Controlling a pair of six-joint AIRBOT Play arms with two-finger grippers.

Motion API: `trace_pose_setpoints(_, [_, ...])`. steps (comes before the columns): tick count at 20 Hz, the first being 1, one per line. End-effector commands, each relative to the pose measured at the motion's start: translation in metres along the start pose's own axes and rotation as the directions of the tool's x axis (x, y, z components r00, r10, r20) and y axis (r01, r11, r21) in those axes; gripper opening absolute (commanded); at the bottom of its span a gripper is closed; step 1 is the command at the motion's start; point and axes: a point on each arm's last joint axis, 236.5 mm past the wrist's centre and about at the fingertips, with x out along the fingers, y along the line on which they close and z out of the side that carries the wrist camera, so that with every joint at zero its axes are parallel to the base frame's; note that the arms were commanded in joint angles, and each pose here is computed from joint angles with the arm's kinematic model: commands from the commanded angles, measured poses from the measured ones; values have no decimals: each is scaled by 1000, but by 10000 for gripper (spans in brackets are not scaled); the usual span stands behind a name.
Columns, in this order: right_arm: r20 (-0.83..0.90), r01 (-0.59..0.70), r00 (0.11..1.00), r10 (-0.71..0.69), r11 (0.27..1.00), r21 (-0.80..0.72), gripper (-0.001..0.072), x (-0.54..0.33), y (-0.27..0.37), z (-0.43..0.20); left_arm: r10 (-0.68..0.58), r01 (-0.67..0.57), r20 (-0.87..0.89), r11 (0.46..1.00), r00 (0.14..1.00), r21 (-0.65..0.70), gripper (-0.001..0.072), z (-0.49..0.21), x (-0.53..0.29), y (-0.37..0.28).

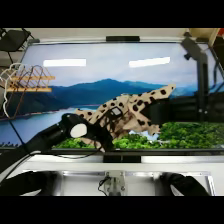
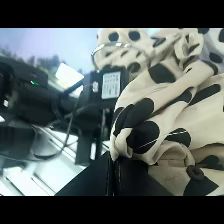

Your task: Fold the shirts.

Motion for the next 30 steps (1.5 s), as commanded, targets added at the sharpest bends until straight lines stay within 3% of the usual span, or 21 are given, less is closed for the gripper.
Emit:
trace_pose_setpoints(1, [-72, 160, 984, -163, 986, -52, 69, 8, -28, -15, -20, 19, -56, 1000, 998, -11, 35, 0, -11, 1])
trace_pose_setpoints(2, [-57, 201, 977, -204, 978, -53, 295, 6, -38, -12, -21, 20, -65, 1000, 998, -18, 35, -2, -17, 4])
trace_pose_setpoints(3, [-42, 241, 969, -244, 969, -56, 675, 4, -47, -8, -21, 20, -74, 999, 997, -26, 35, -4, -21, 6])
trace_pose_setpoints(6, [56, 398, 917, -395, 915, -71, 689, -25, -75, 14, -29, 29, -124, 1000, 992, -4, 35, -17, -26, 10])
trace_pose_setpoints(8, [162, 606, 789, -593, 794, -46, 688, -71, -118, 39, -24, 29, -139, 999, 990, 35, 35, -21, -28, 12])
trace_pose_setpoints(10, [124, 716, 691, -712, 698, 17, 688, -98, -168, 41, 6, 6, -156, 997, 988, 75, 35, -23, -31, 18])
trace_pose_setpoints(11, [66, 694, 717, -694, 719, 31, 687, -93, -186, 36, 28, -14, -162, 996, 986, 92, 35, -24, -32, 23])
trace_pose_setpoints(13, [-18, 548, 836, -548, 832, 86, 677, -66, -214, 34, 66, -37, -184, 987, 981, 155, 35, -29, -34, 32])
trace_pose_setpoints(14, [-36, 492, 870, -491, 870, 31, 571, -56, -226, 36, 79, -44, -194, 983, 978, 176, 35, -31, -34, 35])
trace_pose_setpoints(15, [-69, 437, 891, -448, 890, -134, 552, -46, -235, 33, 90, -49, -199, 978, 976, 201, 35, -32, -35, 38])
trace_pose_setpoints(16, [-145, 323, 904, -403, 864, -387, 552, -36, -238, 20, 91, -44, -203, 974, 975, 224, 35, -33, -36, 40])
trace_pose_setpoints(17, [-203, 149, 919, -339, 773, -617, 552, -24, -234, 12, 95, -45, -202, 971, 975, 235, 35, -33, -37, 44])
trace_pose_setpoints(18, [-251, 23, 924, -288, 697, -717, 551, -13, -232, 6, 101, -53, -201, 972, 974, 231, 34, -34, -38, 49])
trace_pose_setpoints(22, [-383, -138, 887, -257, 645, -751, 551, 26, -254, -5, 109, -55, -209, 967, 972, 248, 34, -38, -45, 67])
trace_pose_setpoints(24, [-405, -196, 878, -255, 580, -791, 551, 44, -250, -3, 110, -52, -208, 963, 972, 265, 34, -38, -45, 68])
trace_pose_setpoints(27, [-372, -185, 862, -344, 469, -864, 551, 58, -257, 11, 104, -38, -230, 961, 968, 272, 34, -42, -42, 69])
trace_pose_setpoints(30, [-354, -183, 868, -347, 440, -879, 551, 63, -252, 16, 100, -29, -244, 961, 965, 276, 34, -44, -39, 70])
